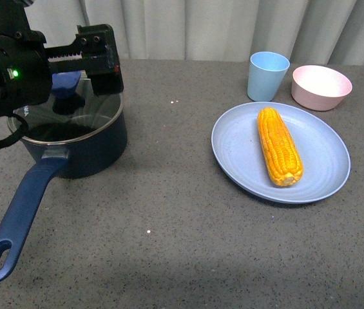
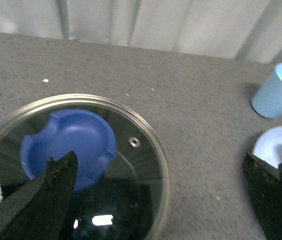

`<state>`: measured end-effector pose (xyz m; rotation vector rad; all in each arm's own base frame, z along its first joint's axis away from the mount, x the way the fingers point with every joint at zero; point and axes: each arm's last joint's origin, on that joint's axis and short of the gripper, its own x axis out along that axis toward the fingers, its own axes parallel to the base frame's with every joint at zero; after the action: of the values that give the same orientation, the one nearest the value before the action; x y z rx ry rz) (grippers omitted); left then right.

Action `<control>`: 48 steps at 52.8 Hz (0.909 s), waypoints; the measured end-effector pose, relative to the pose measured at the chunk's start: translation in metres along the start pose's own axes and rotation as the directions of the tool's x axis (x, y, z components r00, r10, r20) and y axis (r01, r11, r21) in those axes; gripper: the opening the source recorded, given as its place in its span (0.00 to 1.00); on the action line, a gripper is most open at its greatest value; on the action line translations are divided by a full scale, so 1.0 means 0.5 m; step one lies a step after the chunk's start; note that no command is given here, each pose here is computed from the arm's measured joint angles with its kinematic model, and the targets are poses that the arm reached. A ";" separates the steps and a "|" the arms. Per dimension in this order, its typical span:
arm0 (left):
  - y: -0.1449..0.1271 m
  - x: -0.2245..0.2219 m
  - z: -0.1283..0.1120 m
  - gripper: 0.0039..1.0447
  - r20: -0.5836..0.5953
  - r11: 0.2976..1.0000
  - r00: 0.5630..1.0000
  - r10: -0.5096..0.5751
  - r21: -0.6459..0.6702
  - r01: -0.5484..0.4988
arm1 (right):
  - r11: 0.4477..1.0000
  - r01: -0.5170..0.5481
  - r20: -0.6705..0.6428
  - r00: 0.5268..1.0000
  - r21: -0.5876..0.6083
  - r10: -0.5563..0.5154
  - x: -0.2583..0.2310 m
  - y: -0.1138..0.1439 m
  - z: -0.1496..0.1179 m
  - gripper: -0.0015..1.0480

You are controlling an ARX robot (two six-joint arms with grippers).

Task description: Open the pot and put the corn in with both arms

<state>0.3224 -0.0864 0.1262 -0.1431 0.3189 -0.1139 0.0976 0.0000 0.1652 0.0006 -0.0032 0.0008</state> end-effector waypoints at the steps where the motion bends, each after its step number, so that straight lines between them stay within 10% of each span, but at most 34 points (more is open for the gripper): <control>1: 0.002 0.003 0.001 0.94 0.004 1.000 1.000 0.012 -0.003 -0.012 | 1.000 0.000 0.000 1.000 0.000 0.000 0.000 0.000 0.000 0.91; 41: 0.056 0.111 -0.021 0.94 -0.079 0.990 0.987 0.140 0.013 -0.139 | 1.000 0.000 0.000 1.000 0.000 0.000 0.000 0.000 0.000 0.91; 48: 0.056 0.113 -0.023 0.71 -0.083 0.991 0.987 0.135 0.015 -0.134 | 1.000 0.000 0.000 1.000 0.000 0.000 0.000 0.000 0.000 0.91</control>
<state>0.3744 -0.0678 0.0940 -0.1072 0.4112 0.0126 0.0976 0.0000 0.1652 0.0006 -0.0032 0.0008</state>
